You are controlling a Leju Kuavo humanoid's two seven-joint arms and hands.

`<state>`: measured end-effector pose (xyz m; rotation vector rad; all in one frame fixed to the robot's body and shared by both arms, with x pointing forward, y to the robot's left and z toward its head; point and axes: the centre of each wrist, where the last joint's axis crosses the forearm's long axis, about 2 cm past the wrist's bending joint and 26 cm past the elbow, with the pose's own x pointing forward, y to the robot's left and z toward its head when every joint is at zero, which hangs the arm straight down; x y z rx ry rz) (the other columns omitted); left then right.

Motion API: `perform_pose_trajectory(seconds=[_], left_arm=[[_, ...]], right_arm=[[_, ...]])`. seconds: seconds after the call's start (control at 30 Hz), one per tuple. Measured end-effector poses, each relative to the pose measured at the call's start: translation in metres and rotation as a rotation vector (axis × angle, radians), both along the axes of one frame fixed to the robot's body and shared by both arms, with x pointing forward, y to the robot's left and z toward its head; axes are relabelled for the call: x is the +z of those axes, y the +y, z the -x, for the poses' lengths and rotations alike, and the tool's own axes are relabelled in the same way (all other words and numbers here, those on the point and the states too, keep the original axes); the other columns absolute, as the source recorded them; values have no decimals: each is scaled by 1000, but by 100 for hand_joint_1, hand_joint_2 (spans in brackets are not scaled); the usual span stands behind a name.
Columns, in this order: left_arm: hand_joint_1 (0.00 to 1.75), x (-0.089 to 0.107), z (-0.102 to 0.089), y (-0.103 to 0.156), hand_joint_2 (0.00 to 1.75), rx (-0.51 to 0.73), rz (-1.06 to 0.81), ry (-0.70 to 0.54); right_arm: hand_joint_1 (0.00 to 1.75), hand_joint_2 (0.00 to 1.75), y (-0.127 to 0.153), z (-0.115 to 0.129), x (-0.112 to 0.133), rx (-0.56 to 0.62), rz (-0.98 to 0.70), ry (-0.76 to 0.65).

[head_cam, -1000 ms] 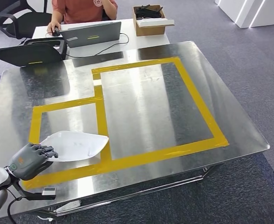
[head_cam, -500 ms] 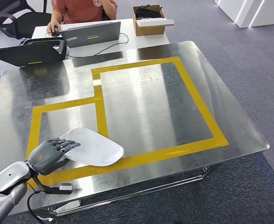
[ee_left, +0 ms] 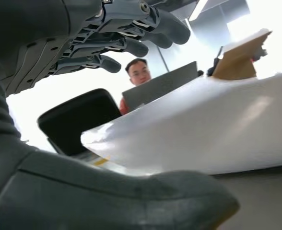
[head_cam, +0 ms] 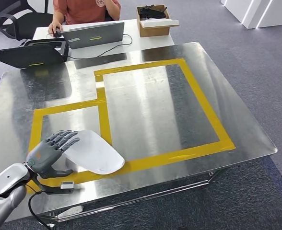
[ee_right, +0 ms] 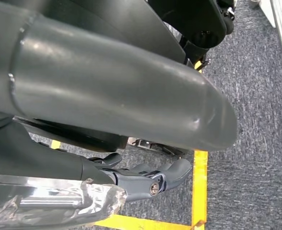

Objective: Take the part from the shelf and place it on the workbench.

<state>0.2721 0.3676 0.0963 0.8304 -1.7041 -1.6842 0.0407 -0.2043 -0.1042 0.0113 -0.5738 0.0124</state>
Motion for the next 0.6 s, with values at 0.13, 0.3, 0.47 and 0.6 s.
perform_pose_trajectory(seconds=[0.13, 0.3, 0.47, 0.6], left_arm=[[0, 8, -2, 14, 0, 40, -6, -22], [0, 18, -1, 30, 0, 104, 10, -58], [0, 56, -3, 74, 0, 244, 122, -151], [0, 86, 2, 107, 0, 335, 183, -243]], right_arm=[[0, 0, 0, 1, 0, -5, 2, -1], [0, 0, 0, 2, 0, -15, 4, -2], [0, 0, -1, 7, -1, -30, 10, 1], [0, 0, -2, 9, -1, -37, 20, 2]])
